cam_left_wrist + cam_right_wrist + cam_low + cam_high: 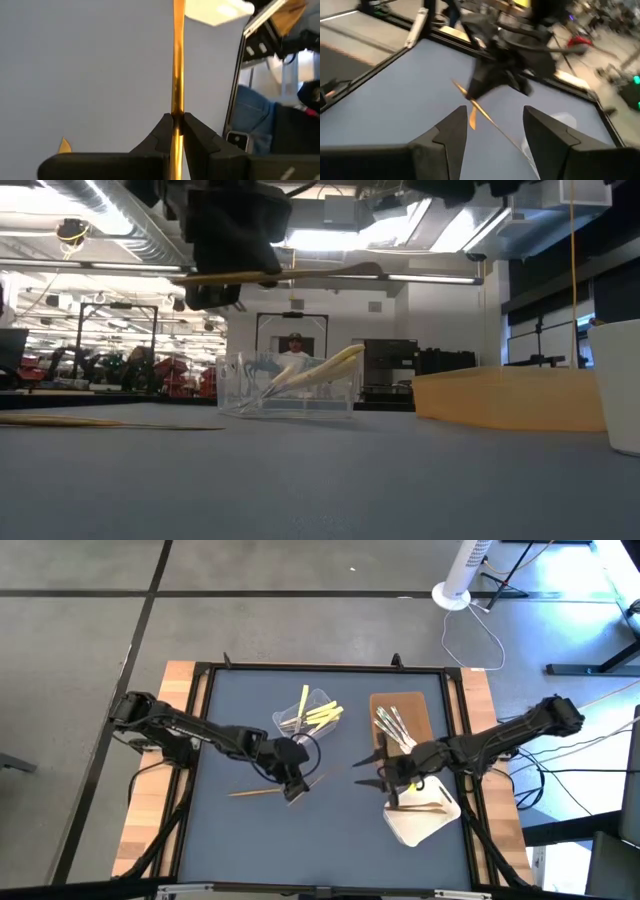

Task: Sort silverware by color (type)
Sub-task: Put the gold knife into the white bin

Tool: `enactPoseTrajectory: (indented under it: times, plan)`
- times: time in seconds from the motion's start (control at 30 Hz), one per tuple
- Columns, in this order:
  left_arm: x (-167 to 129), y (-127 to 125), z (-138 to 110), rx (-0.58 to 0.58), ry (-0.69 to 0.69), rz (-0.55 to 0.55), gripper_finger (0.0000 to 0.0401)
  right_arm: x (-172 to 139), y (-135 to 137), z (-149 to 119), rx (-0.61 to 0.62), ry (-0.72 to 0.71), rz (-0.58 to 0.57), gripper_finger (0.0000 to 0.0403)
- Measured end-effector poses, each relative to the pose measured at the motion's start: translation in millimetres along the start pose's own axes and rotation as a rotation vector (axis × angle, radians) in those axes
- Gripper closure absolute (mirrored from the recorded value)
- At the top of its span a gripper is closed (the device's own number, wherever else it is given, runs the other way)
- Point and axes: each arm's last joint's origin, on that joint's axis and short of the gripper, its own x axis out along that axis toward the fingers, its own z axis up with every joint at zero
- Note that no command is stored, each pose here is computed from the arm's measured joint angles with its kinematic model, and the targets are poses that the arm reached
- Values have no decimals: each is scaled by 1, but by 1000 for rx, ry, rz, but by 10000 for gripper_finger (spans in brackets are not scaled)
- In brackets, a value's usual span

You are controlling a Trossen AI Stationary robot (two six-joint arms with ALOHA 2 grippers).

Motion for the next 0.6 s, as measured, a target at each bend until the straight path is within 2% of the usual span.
enactPoseTrajectory:
  times: [0.37,0.6]
  plan:
    - [-4,9,16,-132,-63,-12,380,25,8,-7,-151,-38,36,219]
    - [-8,9,31,-209,-117,-117,379,26,7,-1,-218,-89,29,219]
